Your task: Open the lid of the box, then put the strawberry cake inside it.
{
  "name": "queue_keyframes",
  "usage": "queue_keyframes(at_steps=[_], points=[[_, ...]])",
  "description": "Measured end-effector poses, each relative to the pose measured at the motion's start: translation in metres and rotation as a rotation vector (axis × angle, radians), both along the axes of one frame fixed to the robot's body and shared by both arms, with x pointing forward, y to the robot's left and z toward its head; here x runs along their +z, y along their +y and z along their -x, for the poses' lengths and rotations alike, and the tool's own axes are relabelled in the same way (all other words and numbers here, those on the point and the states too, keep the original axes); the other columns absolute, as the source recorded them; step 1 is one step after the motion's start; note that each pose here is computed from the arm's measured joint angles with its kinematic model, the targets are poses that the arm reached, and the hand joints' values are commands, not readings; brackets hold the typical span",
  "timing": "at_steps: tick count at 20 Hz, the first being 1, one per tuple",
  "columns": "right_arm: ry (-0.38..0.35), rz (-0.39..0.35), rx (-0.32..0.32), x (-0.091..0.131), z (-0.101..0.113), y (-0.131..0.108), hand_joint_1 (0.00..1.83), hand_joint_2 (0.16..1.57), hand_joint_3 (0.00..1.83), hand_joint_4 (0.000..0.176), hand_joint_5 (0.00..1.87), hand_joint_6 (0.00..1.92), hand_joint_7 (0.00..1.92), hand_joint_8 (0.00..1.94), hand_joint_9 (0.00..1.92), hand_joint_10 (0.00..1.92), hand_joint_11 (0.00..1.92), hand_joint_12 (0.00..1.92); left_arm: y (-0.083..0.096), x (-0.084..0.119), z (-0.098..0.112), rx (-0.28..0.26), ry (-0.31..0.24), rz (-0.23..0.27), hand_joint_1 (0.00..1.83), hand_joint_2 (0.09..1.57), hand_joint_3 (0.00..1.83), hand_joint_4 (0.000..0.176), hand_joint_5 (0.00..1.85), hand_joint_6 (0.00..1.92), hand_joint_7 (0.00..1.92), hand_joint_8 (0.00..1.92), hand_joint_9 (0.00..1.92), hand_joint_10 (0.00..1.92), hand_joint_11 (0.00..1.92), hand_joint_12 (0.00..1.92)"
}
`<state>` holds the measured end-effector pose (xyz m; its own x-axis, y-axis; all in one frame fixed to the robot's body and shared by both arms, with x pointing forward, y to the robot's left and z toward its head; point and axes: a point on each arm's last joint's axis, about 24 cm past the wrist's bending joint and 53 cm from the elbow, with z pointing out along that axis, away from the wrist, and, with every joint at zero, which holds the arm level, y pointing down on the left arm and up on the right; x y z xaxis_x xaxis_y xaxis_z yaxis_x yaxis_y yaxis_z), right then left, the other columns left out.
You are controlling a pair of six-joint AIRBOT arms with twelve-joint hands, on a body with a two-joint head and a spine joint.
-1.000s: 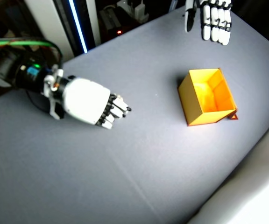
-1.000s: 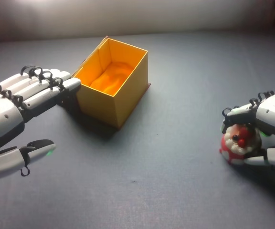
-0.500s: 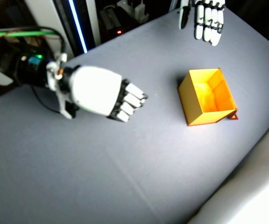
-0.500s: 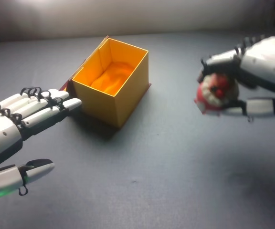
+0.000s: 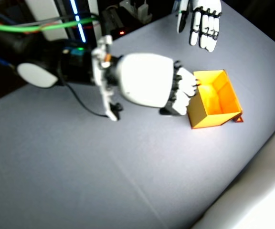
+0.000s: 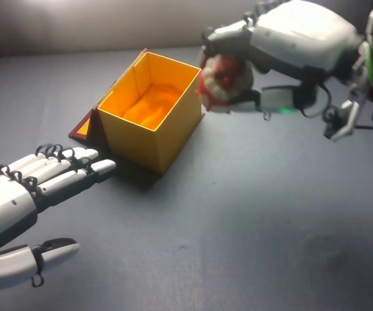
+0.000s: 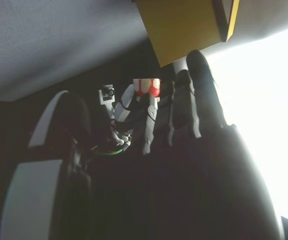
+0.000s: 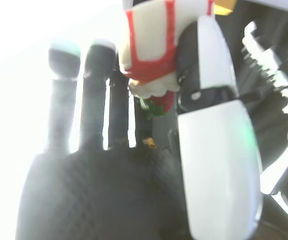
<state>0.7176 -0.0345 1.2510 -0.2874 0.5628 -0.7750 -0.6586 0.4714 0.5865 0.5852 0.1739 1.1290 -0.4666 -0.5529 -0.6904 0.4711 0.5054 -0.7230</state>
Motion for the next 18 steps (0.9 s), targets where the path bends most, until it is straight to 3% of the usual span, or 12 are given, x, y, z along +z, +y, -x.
queue_keyframes(at_steps=[2, 3, 4, 6, 7, 9, 11, 12, 14, 15, 17, 18], points=[[-0.001, -0.010, -0.005, 0.004, -0.008, 0.007, 1.13, 1.23, 0.00, 0.000, 0.76, 1.30, 0.98, 1.86, 1.22, 1.92, 1.33, 1.92, -0.002, -0.005, 0.000, -0.006, 0.013, 0.002, 0.66, 1.41, 0.00, 0.069, 0.05, 0.00, 0.00, 0.00, 0.00, 0.00, 0.00, 0.43], [-0.003, -0.011, -0.006, 0.007, -0.012, 0.012, 1.13, 1.21, 0.00, 0.000, 0.80, 1.24, 0.96, 1.92, 1.18, 1.92, 1.29, 1.92, -0.004, -0.009, 0.001, -0.010, 0.023, 0.001, 0.68, 1.40, 0.00, 0.068, 0.05, 0.00, 0.00, 0.00, 0.00, 0.00, 0.00, 0.42], [0.000, -0.009, -0.005, 0.007, -0.017, 0.019, 1.17, 1.25, 0.00, 0.000, 0.79, 1.16, 0.71, 1.70, 0.73, 1.71, 0.79, 1.92, -0.005, -0.011, 0.000, -0.016, 0.029, 0.005, 0.65, 1.40, 0.00, 0.078, 0.06, 0.00, 0.00, 0.00, 0.00, 0.00, 0.00, 0.38], [0.008, -0.005, -0.005, 0.009, -0.023, 0.029, 1.19, 1.27, 0.00, 0.000, 0.71, 1.16, 0.72, 1.70, 0.77, 1.82, 0.83, 1.92, -0.006, -0.015, 0.000, -0.018, 0.038, 0.008, 0.62, 1.41, 0.00, 0.075, 0.06, 0.00, 0.00, 0.00, 0.00, 0.00, 0.00, 0.46], [0.009, -0.009, -0.004, 0.012, -0.026, 0.036, 1.19, 1.27, 0.00, 0.000, 0.69, 1.34, 0.72, 1.52, 0.88, 1.85, 0.97, 1.92, -0.006, -0.017, -0.001, -0.020, 0.041, 0.005, 0.60, 1.42, 0.00, 0.068, 0.06, 0.00, 0.00, 0.00, 0.00, 0.00, 0.00, 0.47], [0.008, -0.016, 0.003, 0.016, -0.029, 0.048, 1.12, 1.21, 0.00, 0.000, 0.81, 1.23, 1.18, 1.94, 1.41, 1.92, 1.52, 1.92, -0.010, -0.019, -0.003, -0.027, 0.048, 0.015, 0.64, 1.42, 0.00, 0.055, 0.08, 0.01, 0.00, 0.00, 0.00, 0.00, 0.00, 0.43], [0.016, -0.009, 0.005, 0.013, -0.033, 0.056, 1.12, 1.22, 0.00, 0.000, 0.78, 1.27, 1.07, 1.92, 1.28, 1.92, 1.40, 1.92, -0.014, -0.019, -0.004, -0.040, 0.049, 0.011, 0.63, 1.42, 0.00, 0.062, 0.08, 0.00, 0.00, 0.00, 0.00, 0.00, 0.00, 0.48], [0.035, 0.004, 0.001, 0.006, -0.037, 0.061, 1.20, 1.24, 0.00, 0.000, 0.73, 1.33, 0.78, 1.42, 0.94, 1.76, 0.96, 1.91, -0.016, -0.019, -0.004, -0.047, 0.048, 0.012, 0.59, 1.43, 0.00, 0.074, 0.07, 0.00, 0.00, 0.00, 0.00, 0.00, 0.00, 0.53], [0.067, 0.019, -0.009, -0.004, -0.044, 0.067, 1.20, 1.24, 0.00, 0.000, 0.72, 1.35, 0.76, 1.43, 0.93, 1.79, 0.97, 1.92, -0.017, -0.020, -0.005, -0.050, 0.052, 0.009, 0.56, 1.43, 0.00, 0.087, 0.06, 0.01, 0.00, 0.00, 0.00, 0.00, 0.00, 0.36], [0.089, 0.029, -0.015, -0.010, -0.048, 0.071, 1.13, 1.23, 0.00, 0.000, 0.75, 1.30, 0.81, 1.73, 0.96, 1.89, 1.06, 1.92, -0.017, -0.020, -0.006, -0.048, 0.052, 0.005, 0.57, 1.43, 0.00, 0.082, 0.06, 0.01, 0.00, 0.00, 0.00, 0.00, 0.00, 0.20], [0.108, 0.037, -0.018, -0.014, -0.053, 0.079, 1.19, 1.26, 0.00, 0.000, 0.69, 1.38, 0.73, 1.49, 0.91, 1.88, 1.01, 1.92, -0.018, -0.024, -0.007, -0.048, 0.059, 0.009, 0.65, 1.41, 0.00, 0.066, 0.10, 0.01, 0.00, 0.00, 0.00, 0.00, 0.00, 0.54], [0.112, 0.037, -0.016, -0.014, -0.054, 0.084, 1.10, 1.25, 0.00, 0.000, 0.73, 1.35, 0.79, 1.91, 0.97, 1.92, 1.09, 1.92, -0.020, -0.025, -0.007, -0.050, 0.064, 0.011, 0.62, 1.42, 0.00, 0.095, 0.08, 0.01, 0.00, 0.00, 0.00, 0.00, 0.00, 0.42]])
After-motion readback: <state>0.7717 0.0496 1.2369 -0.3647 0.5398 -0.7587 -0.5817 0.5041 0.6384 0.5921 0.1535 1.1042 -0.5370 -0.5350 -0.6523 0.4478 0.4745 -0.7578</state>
